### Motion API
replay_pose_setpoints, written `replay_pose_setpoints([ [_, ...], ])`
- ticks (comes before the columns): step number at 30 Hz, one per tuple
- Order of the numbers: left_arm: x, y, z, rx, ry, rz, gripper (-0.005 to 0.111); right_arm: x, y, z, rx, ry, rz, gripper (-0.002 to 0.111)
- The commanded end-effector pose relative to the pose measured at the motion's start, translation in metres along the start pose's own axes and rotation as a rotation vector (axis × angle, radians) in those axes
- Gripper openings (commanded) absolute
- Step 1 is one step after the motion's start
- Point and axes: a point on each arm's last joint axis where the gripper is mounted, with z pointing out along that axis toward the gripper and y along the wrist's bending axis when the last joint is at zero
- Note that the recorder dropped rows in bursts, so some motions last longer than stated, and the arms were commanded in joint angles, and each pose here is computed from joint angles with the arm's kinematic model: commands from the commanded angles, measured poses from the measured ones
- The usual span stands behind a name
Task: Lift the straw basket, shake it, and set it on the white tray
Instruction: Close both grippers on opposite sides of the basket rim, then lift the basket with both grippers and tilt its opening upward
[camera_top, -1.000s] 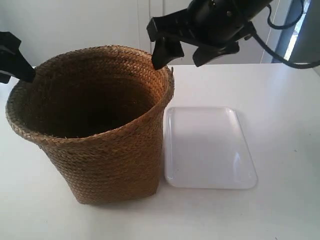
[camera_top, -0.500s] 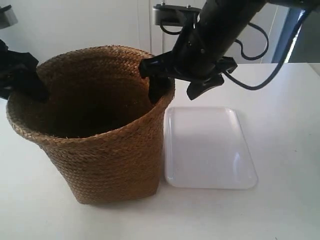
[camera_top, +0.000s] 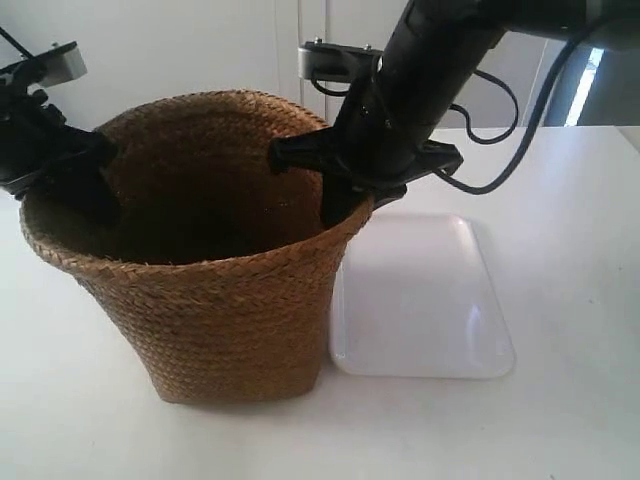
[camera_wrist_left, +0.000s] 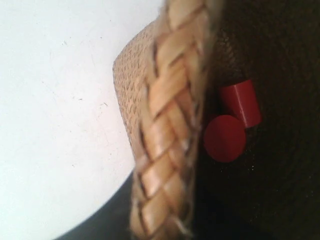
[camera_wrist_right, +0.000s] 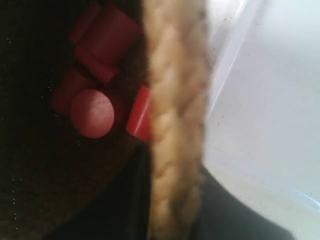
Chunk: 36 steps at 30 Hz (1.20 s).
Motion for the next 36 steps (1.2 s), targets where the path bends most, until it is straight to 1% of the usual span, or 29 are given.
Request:
replay_pose_setpoints([
  [1,-0.002,-0.009,-0.008,0.022,-0.068,0.051,0.0,-0.001,-0.001,-0.011,0.025,-0.042,-0.081,0.0],
  [4,0.0,-0.023,-0.031,0.031,-0.202,0.085,0.0,0.001,0.008,-0.035,0.033,-0.152,-0.127,0.0],
  [7,0.018,-0.036,-0.055,-0.002,-0.315,0.131,0.0,0.013,0.024,-0.057,0.037,-0.252,-0.194,0.0],
  [11,0.051,-0.042,-0.061,-0.04,-0.436,0.126,0.0,0.033,0.035,-0.06,0.038,-0.347,-0.243,0.0],
  [13,0.062,-0.046,-0.06,-0.04,-0.488,0.13,0.0,0.039,0.037,-0.056,0.026,-0.372,-0.251,0.0],
  [14,0.069,-0.049,-0.057,-0.039,-0.497,0.149,0.0,0.042,0.037,-0.053,0.023,-0.376,-0.254,0.0],
  [16,0.073,-0.054,-0.055,-0.032,-0.487,0.176,0.0,0.044,0.037,-0.051,0.029,-0.356,-0.258,0.0],
  [18,0.074,-0.058,-0.054,-0.026,-0.474,0.198,0.0,0.046,0.035,-0.051,0.054,-0.324,-0.269,0.0],
  [21,0.071,-0.064,-0.056,-0.014,-0.491,0.214,0.0,0.048,0.031,-0.055,0.108,-0.281,-0.293,0.0],
  [24,0.069,-0.066,-0.059,-0.006,-0.51,0.213,0.0,0.049,0.029,-0.055,0.129,-0.256,-0.296,0.0],
  [27,0.065,-0.066,-0.061,0.005,-0.553,0.181,0.0,0.051,0.029,-0.053,0.124,-0.242,-0.287,0.0],
  [31,0.064,-0.064,-0.061,-0.02,-0.58,0.201,0.0,0.053,0.027,-0.047,0.107,-0.306,-0.28,0.0],
  [33,0.065,-0.066,-0.064,-0.02,-0.596,0.203,0.0,0.058,0.026,-0.048,0.101,-0.329,-0.275,0.0],
  [35,0.068,-0.073,-0.067,0.016,-0.604,0.202,0.0,0.06,0.026,-0.054,0.095,-0.357,-0.278,0.0],
  [36,0.07,-0.077,-0.065,0.034,-0.586,0.213,0.0,0.06,0.026,-0.057,0.094,-0.364,-0.279,0.0],
])
